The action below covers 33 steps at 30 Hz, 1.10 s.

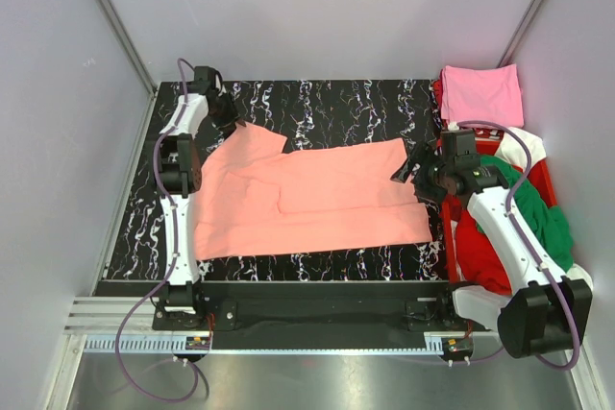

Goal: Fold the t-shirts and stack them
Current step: Fold the tshirt

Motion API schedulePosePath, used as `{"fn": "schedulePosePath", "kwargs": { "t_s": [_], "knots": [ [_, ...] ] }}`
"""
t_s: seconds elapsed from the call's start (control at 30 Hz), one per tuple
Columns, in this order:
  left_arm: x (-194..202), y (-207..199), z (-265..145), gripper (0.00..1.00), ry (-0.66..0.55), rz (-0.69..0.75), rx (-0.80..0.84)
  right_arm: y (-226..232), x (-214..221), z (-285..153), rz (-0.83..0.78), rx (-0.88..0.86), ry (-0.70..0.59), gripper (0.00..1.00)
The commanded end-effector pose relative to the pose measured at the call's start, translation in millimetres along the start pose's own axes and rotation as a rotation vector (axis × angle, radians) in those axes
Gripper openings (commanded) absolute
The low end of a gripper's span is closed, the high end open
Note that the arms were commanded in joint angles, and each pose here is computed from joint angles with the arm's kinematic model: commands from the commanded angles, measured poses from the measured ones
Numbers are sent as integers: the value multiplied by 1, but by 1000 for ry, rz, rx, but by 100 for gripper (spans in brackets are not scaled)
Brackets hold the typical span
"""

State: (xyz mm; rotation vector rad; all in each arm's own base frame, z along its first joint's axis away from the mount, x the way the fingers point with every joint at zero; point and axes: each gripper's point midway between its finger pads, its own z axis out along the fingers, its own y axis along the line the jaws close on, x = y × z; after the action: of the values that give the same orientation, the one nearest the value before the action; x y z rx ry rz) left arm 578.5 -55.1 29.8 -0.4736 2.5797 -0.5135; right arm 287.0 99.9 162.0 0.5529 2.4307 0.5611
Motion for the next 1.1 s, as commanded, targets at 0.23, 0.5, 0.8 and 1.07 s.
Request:
{"fn": "schedulePosePath", "kwargs": {
  "t_s": [0.23,0.5,0.8,1.07],
  "knots": [
    [-17,7,7,0,-47,6,-16,0,-2,29,-31,6,39,82],
    [-23,-33,-72,0,-121,17,69,13,-84,102,-68,174,44,77],
    [-3,-50,-111,0,-110,51,121,-13,-146,192,-145,438,43,68],
    [1,-51,-116,0,-98,91,127,-35,-162,224,-223,553,35,64]
  ]
}}
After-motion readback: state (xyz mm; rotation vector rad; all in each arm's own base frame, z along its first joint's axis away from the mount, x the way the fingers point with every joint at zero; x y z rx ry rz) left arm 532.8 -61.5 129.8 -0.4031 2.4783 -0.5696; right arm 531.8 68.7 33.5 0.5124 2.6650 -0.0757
